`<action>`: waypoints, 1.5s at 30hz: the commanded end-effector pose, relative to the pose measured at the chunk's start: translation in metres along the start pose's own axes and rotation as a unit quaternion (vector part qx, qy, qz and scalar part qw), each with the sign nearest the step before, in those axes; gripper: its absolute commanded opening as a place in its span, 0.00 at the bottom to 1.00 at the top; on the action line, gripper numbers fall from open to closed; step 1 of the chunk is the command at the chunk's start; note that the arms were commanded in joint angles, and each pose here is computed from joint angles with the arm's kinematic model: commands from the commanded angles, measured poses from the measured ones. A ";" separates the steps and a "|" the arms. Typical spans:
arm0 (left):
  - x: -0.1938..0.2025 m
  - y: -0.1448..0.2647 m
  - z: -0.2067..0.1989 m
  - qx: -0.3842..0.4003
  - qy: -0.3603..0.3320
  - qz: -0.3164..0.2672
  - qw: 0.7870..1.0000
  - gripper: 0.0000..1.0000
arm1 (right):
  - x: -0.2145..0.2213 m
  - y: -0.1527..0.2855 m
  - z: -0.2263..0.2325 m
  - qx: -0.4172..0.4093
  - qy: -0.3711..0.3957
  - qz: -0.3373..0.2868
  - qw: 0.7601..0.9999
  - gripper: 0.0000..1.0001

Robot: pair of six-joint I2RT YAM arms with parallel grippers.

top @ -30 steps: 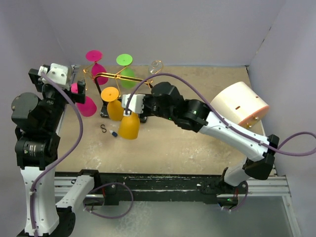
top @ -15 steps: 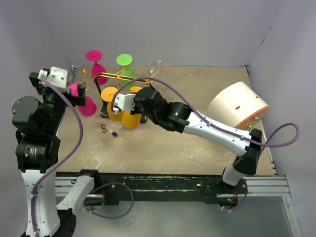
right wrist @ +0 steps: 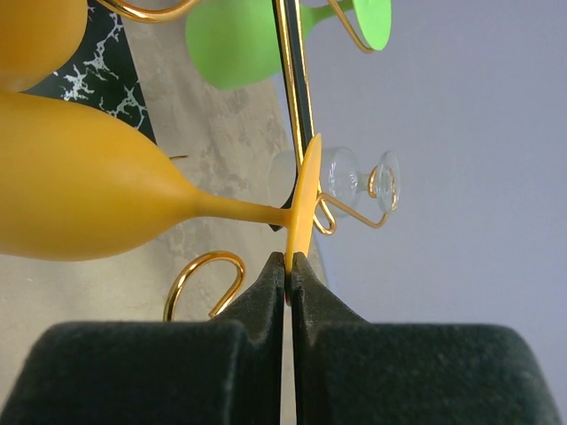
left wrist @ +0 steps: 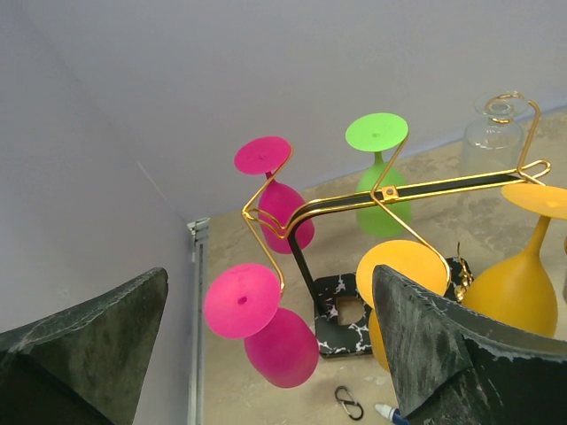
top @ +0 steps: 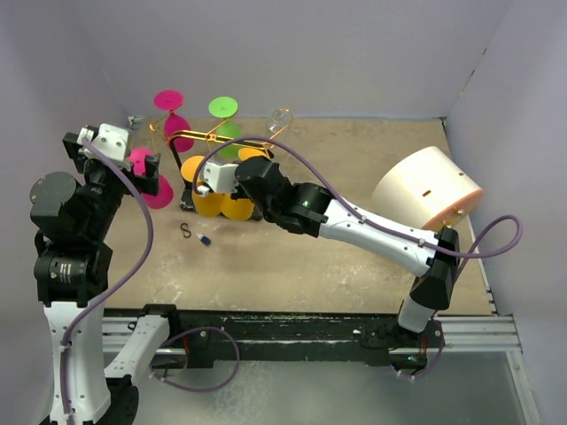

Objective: Place the wine glass upside down on the wine glass rack

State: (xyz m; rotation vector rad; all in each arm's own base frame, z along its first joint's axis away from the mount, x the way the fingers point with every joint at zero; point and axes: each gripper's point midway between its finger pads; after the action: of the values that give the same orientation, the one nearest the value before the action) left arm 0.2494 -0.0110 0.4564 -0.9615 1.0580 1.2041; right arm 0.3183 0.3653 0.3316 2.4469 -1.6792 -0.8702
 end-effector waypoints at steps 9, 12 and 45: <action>0.001 -0.004 -0.007 0.016 0.018 -0.009 1.000 0.99 | -0.005 0.007 -0.025 0.047 -0.012 0.003 0.999 0.00; 0.001 -0.004 -0.007 0.018 0.018 -0.009 1.000 0.99 | -0.001 0.006 -0.026 0.054 0.003 0.012 0.998 0.00; 0.002 -0.008 -0.009 0.027 0.021 -0.009 0.999 0.99 | 0.020 0.012 -0.025 0.049 0.051 0.038 0.997 0.00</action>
State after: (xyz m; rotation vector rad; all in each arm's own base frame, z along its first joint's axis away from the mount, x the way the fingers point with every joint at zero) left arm 0.2543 -0.0195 0.4450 -0.9302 1.1159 1.1699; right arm 0.3276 0.3524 0.3155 2.3612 -1.7569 -0.6459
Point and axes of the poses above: each gripper's point midway between its finger pads, its own y axis back along the fingers, its own z axis along the line the jaws close on, x = y × z, and after that the axes turned 1 degree about y, right-handed
